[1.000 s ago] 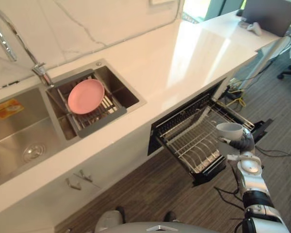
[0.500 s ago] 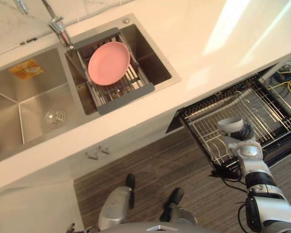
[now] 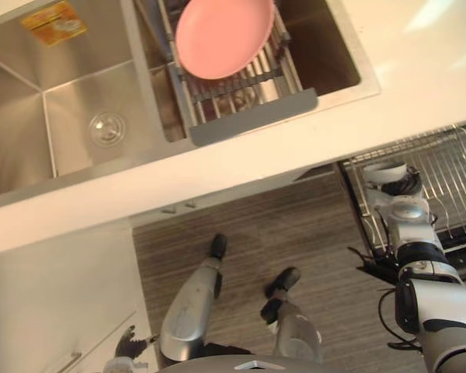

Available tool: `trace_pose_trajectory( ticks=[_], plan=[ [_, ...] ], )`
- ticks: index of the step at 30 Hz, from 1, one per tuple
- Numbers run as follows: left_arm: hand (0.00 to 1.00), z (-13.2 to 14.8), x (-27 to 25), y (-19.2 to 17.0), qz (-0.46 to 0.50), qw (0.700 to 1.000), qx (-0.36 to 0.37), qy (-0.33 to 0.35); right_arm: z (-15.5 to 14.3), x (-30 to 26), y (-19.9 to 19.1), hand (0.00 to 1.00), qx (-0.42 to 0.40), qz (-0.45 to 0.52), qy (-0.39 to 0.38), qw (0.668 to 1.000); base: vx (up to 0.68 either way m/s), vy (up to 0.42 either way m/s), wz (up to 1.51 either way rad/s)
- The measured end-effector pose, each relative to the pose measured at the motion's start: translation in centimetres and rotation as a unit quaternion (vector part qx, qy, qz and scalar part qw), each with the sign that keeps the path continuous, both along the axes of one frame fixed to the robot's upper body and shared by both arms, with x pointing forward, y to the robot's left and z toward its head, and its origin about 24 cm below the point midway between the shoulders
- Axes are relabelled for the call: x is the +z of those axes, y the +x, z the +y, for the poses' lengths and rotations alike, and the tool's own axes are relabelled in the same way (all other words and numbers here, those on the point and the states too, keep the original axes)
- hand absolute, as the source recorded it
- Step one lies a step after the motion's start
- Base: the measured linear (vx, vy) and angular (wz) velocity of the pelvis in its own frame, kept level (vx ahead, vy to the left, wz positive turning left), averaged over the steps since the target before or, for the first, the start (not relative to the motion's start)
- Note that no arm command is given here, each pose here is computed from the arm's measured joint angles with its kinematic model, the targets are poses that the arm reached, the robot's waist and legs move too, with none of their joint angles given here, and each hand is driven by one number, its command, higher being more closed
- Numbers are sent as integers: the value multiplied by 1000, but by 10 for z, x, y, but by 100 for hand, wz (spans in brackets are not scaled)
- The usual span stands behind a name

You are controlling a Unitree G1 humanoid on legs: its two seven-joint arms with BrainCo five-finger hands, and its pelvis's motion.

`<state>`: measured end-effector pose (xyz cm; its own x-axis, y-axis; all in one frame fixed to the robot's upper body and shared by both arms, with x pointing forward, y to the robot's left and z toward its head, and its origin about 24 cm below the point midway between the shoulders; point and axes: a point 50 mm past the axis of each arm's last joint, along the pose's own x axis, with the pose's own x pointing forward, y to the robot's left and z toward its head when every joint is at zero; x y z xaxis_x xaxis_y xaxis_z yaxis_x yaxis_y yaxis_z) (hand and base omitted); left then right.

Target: Walk over to the sink, pick up the cup, carry it to the dishwasher, place the cup inside the dishwasher, then close the dishwasher door

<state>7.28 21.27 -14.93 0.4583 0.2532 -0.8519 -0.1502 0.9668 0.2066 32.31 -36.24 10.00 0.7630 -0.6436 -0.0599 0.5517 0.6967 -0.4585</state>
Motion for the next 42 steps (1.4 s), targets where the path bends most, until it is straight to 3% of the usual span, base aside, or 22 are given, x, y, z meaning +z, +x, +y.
trace_pose_trajectory(
  ticks=[1,2,25,29,34,39,42],
  plan=[
    [0,2,0,0,0,1000,-3,-1,-1,2,0,100,-1,-2,-2,1000,-52,70,22],
    [0,3,0,0,0,1000,-5,-4,-2,2,0,0,-2,-5,-4,1000,-55,63,9],
    [0,-1,-1,-3,-5,1000,-27,-10,-1,-5,3,0,-18,39,31,999,-21,4,-4],
    [0,-1,-1,-2,-5,1000,-25,-6,3,-1,0,0,-19,-25,74,997,-30,-1,-11],
    [0,5,-1,-9,2,1000,-5,0,37,-1,-13,0,0,-156,134,979,37,-30,1],
    [0,16,4,2,1,1000,12,4,58,-24,-74,0,-41,-243,188,951,119,-110,76],
    [0,4,2,1,3,996,78,-38,73,-1,-102,0,-22,-348,196,917,-53,-114,15]
  ],
)
